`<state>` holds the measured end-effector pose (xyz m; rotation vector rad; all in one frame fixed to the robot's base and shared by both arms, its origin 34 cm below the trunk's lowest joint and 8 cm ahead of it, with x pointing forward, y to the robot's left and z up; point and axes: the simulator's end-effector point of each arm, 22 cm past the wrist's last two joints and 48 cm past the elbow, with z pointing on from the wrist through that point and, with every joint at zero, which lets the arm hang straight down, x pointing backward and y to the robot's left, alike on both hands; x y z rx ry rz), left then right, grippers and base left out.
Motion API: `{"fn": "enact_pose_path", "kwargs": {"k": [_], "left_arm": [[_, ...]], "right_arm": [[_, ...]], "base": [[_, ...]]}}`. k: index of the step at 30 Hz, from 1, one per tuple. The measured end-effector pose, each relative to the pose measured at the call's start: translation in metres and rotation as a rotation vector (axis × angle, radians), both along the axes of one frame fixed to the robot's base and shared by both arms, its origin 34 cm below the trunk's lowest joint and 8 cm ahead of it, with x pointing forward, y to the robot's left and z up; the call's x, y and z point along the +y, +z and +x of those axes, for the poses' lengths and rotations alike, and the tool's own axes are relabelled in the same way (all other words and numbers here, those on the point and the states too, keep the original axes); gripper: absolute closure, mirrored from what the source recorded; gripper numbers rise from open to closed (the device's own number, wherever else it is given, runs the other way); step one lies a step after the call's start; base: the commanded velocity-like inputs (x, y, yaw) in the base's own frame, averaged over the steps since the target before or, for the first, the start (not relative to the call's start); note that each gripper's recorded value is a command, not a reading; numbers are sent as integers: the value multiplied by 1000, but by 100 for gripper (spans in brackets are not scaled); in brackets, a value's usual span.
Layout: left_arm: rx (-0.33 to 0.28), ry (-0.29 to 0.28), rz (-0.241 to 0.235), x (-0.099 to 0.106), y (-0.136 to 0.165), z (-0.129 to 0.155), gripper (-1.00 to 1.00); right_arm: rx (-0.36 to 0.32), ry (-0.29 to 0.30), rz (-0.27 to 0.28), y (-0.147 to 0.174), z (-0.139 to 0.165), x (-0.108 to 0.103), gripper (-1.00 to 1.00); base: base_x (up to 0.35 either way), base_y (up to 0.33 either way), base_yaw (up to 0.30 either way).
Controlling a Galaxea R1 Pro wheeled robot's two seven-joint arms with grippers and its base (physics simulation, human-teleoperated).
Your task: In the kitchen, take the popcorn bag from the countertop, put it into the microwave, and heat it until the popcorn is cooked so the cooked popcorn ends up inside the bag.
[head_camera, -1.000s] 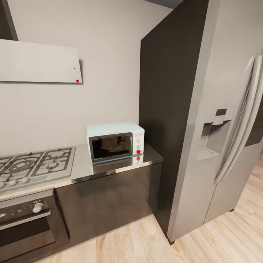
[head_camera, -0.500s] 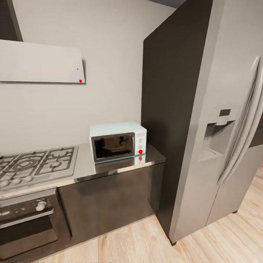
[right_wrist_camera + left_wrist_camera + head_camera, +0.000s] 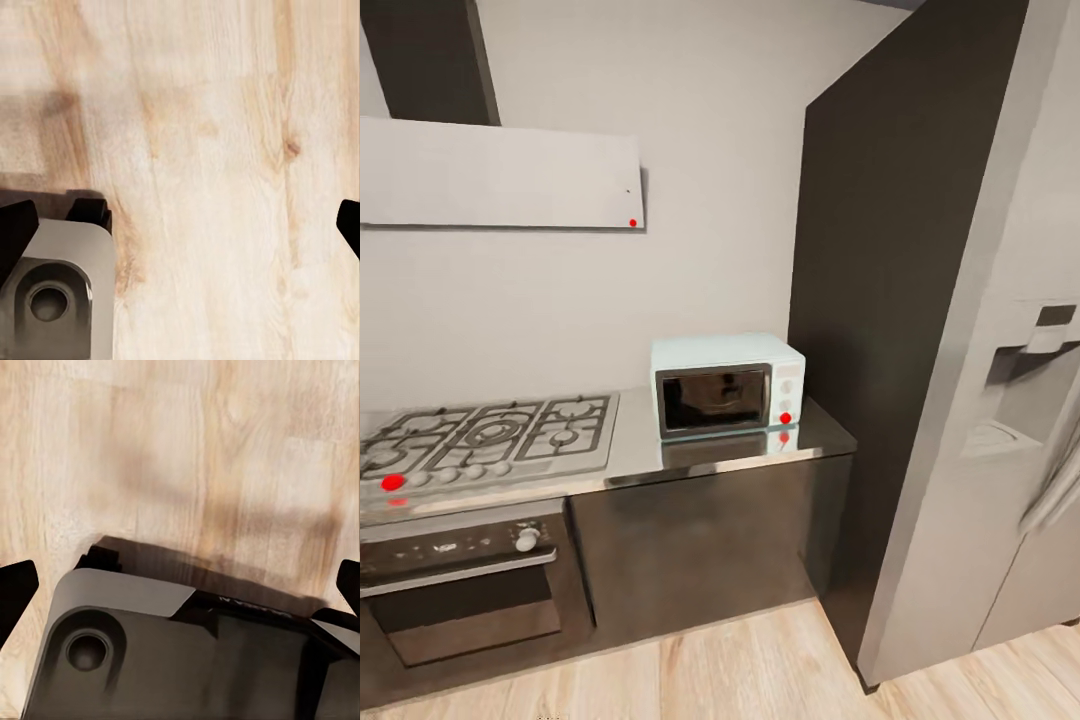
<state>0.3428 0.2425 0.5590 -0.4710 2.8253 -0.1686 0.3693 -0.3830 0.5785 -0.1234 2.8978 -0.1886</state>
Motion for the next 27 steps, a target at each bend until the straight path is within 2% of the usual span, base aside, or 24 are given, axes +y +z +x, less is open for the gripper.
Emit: {"fn": "enact_pose_path", "kwargs": {"k": [1, 4, 27], "left_arm": [[-7, 0, 1, 1, 1, 2, -100], [-10, -2, 4, 2, 1, 3, -100], [-8, 2, 11, 4, 0, 2, -100]], "right_arm": [[0, 5, 12, -1, 1, 9, -100], [1, 8, 14, -2, -1, 12, -100], [-3, 10, 14, -3, -3, 12, -100]], "base": [[0, 0, 273], [0, 0, 273], [0, 0, 273]]}}
